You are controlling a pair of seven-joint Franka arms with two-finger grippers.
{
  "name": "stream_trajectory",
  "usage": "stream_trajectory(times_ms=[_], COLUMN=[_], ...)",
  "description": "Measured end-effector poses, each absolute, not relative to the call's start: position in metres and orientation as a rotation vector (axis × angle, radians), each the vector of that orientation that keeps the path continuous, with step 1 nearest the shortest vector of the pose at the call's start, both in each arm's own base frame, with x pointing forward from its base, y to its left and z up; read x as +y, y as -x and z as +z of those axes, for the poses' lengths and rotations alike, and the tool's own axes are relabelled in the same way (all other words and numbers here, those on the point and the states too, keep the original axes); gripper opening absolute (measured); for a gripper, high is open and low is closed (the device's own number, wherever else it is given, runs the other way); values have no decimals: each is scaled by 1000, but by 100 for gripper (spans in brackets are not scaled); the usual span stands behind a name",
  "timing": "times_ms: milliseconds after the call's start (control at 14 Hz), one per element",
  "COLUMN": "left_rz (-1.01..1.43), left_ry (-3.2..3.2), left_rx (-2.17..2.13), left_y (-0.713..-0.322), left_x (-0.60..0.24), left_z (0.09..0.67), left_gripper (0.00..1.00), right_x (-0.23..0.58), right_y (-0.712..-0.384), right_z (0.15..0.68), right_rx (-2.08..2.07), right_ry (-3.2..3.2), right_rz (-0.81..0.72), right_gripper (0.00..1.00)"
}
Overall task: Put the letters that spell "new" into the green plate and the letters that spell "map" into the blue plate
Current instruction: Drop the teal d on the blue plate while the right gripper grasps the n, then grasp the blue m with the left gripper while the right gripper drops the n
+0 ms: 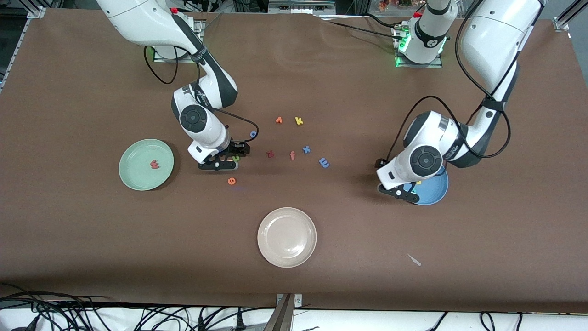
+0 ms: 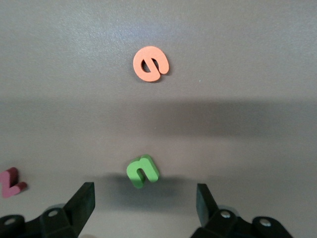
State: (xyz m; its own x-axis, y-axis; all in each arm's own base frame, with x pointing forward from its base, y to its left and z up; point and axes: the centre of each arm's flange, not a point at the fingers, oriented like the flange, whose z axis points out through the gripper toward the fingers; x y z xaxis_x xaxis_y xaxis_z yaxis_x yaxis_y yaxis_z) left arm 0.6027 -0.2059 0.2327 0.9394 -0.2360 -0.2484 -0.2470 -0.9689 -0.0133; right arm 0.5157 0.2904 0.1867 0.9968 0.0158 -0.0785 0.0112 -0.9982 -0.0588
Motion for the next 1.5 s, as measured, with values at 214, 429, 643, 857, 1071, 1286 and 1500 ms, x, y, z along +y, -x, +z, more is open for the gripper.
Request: stream_trajectory(times_ms=[214,429,643,857,1071,1286,1500], left_rz=[323,257,194,137,151,158,171], left_ry=[3094,3099,3110,3095,3043,3018,3003], left_rx=[194,-111,-422,-818,-1002,-1044,-1031], left_y=[-588,-567,-559,-542,-523,-525,-523], left_x=[-266,-322,-350,-393,-418,-413,-410], left_z=[241,237,225,209,196,188,174], left_gripper=[100,100,100,100,100,95,76], right_x=[291,294,296,297,297,297,298], right_y=[-515,-516,-516,-516,-516,-517,-517], right_z=[182,181,180,175,176,177,177], right_rx=[-27,-32,-40,-55,-60,-62,-62], right_ry=[3084,3082,3082,3084,3086,3086,3086], right_rz=[129,127,124,114,109,104,104], right_gripper=[82,75,69,55,43,29,27])
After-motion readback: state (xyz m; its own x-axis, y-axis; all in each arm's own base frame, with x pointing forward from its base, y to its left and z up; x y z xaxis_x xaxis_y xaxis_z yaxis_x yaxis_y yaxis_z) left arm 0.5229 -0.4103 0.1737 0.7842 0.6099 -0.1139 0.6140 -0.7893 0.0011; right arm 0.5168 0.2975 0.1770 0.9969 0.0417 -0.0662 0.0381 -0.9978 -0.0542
